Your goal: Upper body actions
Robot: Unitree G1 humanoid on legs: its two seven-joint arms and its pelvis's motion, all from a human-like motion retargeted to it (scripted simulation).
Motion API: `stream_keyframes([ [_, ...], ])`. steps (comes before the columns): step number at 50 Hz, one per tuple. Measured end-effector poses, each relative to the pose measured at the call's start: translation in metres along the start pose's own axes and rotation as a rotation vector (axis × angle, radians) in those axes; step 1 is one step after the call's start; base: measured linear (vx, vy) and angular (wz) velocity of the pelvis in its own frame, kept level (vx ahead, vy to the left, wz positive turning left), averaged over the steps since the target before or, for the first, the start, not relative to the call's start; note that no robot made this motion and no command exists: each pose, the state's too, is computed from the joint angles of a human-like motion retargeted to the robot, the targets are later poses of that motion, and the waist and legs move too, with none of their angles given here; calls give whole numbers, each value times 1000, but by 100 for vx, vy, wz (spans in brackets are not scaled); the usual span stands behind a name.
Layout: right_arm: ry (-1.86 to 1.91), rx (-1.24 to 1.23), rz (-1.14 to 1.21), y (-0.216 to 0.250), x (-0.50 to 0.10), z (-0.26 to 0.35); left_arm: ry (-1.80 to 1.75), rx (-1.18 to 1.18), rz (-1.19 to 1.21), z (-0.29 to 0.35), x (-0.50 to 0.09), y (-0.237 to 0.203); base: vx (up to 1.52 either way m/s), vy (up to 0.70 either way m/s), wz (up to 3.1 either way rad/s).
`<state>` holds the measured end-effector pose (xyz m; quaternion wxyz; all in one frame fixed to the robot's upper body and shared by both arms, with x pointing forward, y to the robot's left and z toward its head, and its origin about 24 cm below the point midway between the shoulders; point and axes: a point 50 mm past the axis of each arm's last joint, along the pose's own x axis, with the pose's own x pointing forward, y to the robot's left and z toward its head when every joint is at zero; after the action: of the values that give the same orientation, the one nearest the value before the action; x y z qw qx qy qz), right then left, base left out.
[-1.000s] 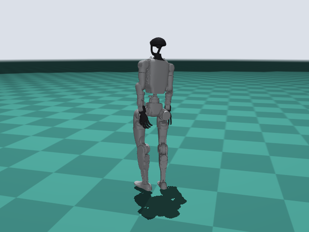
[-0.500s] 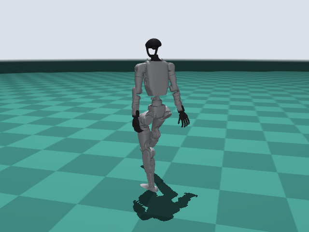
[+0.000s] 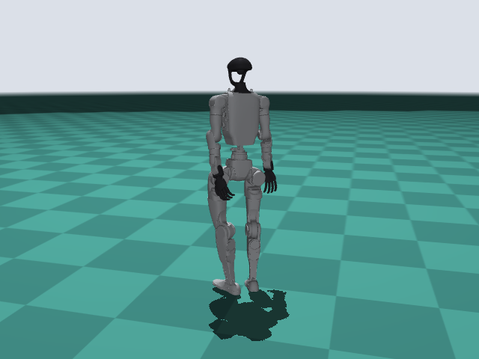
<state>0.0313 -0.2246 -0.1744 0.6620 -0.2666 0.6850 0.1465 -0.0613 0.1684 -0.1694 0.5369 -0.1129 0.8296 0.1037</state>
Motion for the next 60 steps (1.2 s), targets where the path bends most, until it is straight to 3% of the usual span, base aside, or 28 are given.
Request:
stream_keyframes([
  [5,-94,-109,-14,-12,-3,28,34,-52,-4,-5,1,-2,12,-12,-83],
  [12,-224,-157,-78,-30,-10,61,-136,-46,-106,39,-10,-31,-2,-13,58],
  [23,139,64,88,13,-1,-27,-424,158,-13,109,-41,-38,13,-21,33],
  [30,260,55,86,17,-4,-55,-288,56,-22,66,-17,-27,24,-21,-46],
  [40,239,209,67,8,-4,-40,-171,89,0,34,-5,-20,5,-9,-81],
  [52,97,-41,-11,-16,-2,3,-77,37,-75,6,3,-30,-3,-4,-98],
  [60,-5,-78,-3,-20,-3,27,-8,53,-55,-13,7,-23,4,5,17],
])
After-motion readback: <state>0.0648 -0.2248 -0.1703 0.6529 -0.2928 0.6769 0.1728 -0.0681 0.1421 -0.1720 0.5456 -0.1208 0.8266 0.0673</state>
